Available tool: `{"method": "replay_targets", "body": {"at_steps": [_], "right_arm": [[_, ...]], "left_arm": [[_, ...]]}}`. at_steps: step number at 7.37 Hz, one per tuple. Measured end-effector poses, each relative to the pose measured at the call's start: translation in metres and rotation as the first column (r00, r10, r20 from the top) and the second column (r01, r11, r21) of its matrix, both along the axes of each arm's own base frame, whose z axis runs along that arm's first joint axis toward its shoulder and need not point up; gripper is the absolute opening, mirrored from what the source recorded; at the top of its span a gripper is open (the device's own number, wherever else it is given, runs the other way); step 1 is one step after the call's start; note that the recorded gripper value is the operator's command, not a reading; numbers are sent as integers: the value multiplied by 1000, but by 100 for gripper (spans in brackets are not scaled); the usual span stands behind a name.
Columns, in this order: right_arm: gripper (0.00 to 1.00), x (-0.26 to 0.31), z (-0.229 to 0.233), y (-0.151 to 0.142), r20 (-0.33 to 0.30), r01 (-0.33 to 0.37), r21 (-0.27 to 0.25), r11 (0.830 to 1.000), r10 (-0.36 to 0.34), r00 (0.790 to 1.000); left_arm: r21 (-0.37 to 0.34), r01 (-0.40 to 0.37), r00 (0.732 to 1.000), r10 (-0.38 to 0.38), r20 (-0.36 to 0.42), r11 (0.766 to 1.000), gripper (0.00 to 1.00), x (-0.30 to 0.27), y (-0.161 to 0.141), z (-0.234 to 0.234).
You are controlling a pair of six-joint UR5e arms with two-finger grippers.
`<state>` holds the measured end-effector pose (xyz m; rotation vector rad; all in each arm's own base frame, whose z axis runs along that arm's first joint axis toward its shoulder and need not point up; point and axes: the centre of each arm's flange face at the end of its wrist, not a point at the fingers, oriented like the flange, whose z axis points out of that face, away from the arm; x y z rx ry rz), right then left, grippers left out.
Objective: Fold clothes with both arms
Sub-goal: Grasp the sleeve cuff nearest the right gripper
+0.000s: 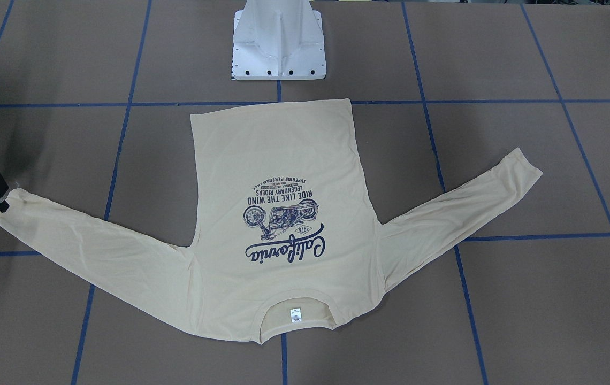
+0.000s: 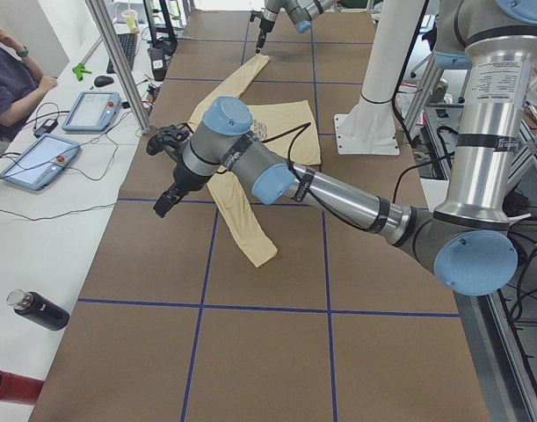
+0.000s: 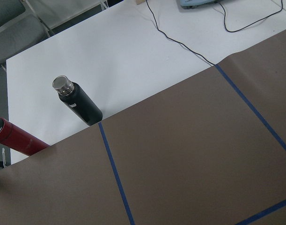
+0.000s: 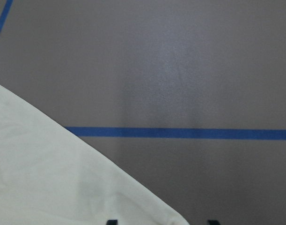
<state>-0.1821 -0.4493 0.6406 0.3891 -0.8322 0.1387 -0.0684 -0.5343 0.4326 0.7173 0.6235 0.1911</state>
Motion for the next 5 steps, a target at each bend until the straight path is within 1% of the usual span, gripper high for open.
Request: {"method": "replay_targets", "body": {"at_steps": [2,4,5], "right_arm": [[59,-8,9,2,-27,-1,3,1000,1,1000],[57,-10,12,4,-37,-2,3,1000,2,999],[49,-9,15,6,-45,-4,2,1000,5,999]], "left_arm": [[-1,-1,1000,1,0,1000,100,0,0,1],[0,-2,1000,2,1,1000,100,0,0,1],[0,-2,1000,2,2,1000,100,0,0,1]]}}
